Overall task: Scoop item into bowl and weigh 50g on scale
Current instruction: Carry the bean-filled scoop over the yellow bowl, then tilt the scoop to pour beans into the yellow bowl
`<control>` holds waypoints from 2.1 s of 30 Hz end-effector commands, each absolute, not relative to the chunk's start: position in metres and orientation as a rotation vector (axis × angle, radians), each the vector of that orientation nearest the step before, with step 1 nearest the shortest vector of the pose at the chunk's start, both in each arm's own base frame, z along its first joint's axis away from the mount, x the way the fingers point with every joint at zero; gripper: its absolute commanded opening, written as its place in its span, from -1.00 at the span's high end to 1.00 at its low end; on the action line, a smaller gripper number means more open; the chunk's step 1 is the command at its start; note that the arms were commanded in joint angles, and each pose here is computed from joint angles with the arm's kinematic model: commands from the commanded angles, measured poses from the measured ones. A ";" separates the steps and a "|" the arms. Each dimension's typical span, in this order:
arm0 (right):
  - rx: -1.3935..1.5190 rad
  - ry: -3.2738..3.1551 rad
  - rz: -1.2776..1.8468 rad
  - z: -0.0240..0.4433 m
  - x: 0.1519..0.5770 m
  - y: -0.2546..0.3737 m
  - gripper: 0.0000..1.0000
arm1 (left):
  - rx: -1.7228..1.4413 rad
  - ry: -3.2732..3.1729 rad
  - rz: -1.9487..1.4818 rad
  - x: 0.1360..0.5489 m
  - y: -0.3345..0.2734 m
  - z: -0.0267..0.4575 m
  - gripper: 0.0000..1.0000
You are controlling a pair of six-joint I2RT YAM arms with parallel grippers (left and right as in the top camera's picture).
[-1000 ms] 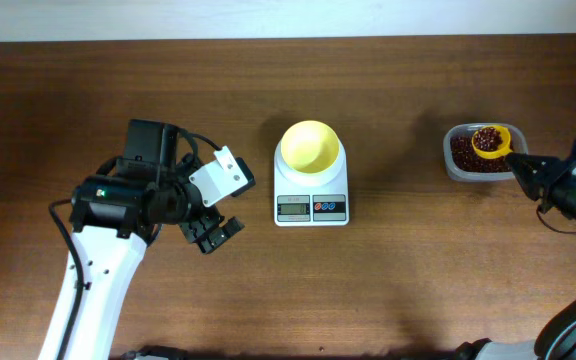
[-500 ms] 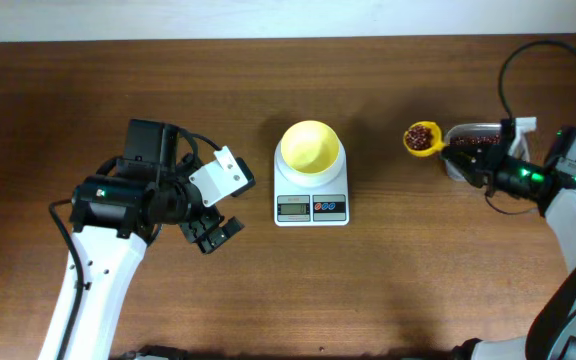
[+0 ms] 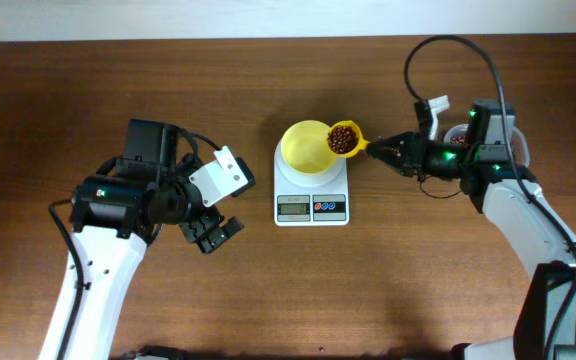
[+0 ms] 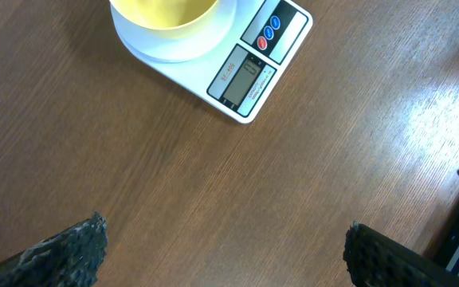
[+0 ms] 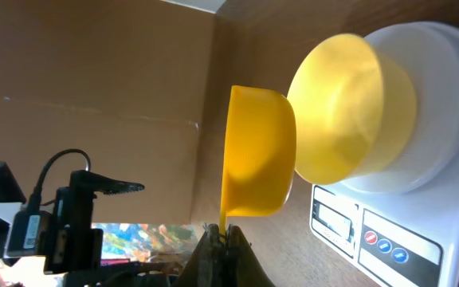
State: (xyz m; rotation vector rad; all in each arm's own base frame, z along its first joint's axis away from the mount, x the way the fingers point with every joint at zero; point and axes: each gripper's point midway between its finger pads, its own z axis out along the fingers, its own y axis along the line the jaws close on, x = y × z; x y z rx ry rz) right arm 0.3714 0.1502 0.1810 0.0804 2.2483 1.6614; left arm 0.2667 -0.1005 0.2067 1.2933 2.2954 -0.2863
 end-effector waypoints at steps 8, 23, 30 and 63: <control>0.046 2.276 1.393 0.162 0.391 0.157 0.92 | 1.301 2.257 -0.267 0.269 -0.100 0.216 -0.98; -0.444 2.111 1.146 0.165 0.392 0.177 0.92 | 1.301 2.257 -0.267 0.269 -0.100 0.216 -0.98; -0.421 2.124 1.101 0.161 0.396 0.173 0.92 | 1.301 2.257 -0.267 0.269 -0.100 0.216 -0.98; -0.569 2.111 0.946 0.151 0.395 0.190 0.92 | 1.301 2.257 -0.267 0.269 -0.100 0.216 -0.98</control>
